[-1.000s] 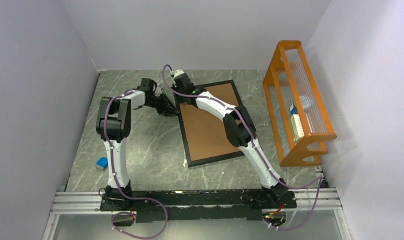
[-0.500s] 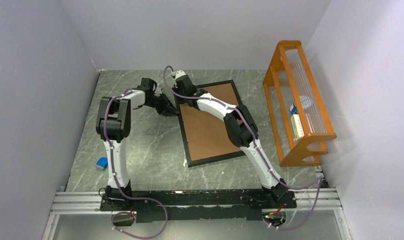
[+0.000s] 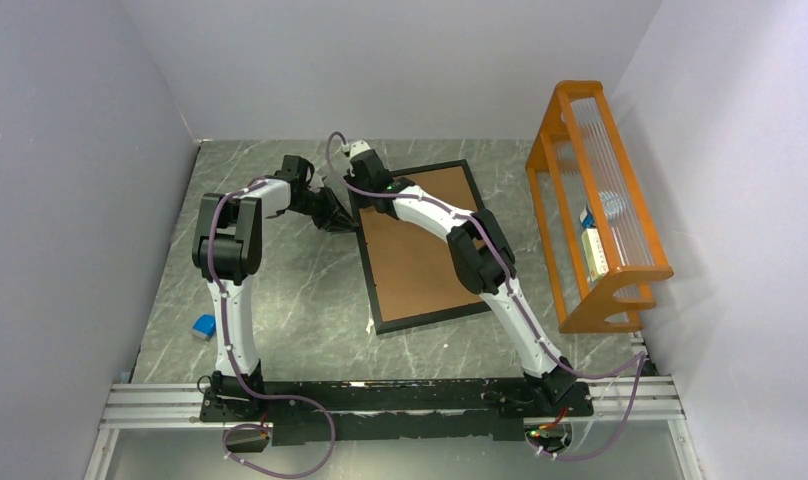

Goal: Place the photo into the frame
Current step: Install the photo frame at the center of the board.

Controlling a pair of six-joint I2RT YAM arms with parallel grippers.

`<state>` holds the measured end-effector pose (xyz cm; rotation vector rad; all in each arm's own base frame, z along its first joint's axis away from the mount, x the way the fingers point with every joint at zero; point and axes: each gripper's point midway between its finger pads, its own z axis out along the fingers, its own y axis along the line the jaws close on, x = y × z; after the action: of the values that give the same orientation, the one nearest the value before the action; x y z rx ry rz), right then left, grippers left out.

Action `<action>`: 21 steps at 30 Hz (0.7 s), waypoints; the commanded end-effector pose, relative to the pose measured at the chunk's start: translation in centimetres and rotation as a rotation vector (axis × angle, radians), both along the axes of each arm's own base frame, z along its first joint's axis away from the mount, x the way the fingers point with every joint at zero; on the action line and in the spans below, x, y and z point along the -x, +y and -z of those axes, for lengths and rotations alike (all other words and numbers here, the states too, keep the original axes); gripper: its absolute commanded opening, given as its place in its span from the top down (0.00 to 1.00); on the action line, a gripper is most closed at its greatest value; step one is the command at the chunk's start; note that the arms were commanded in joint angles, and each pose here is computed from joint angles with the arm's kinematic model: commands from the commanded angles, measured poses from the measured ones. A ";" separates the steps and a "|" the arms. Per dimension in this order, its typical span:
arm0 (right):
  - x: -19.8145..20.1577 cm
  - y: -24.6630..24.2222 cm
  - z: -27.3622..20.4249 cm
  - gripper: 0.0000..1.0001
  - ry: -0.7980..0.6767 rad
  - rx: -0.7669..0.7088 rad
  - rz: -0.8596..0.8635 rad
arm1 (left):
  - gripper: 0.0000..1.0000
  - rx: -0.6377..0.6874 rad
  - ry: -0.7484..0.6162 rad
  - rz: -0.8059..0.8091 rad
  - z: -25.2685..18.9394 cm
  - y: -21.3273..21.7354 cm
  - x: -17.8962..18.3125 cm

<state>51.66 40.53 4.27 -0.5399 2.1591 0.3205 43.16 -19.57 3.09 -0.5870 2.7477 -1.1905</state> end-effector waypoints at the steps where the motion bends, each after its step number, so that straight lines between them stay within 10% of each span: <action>1: 2.6 -9.7 9.0 1.00 0.243 0.371 0.103 | 0.78 -0.219 0.166 -0.008 6.7 2.9 3.7; 21: 3.2 -13.1 9.8 1.00 0.296 0.661 0.001 | 0.78 -0.216 0.167 -0.005 6.6 2.8 3.8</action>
<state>51.94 39.78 4.04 -0.7090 2.1886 0.1385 43.10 -19.69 3.10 -0.5832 2.7493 -1.1922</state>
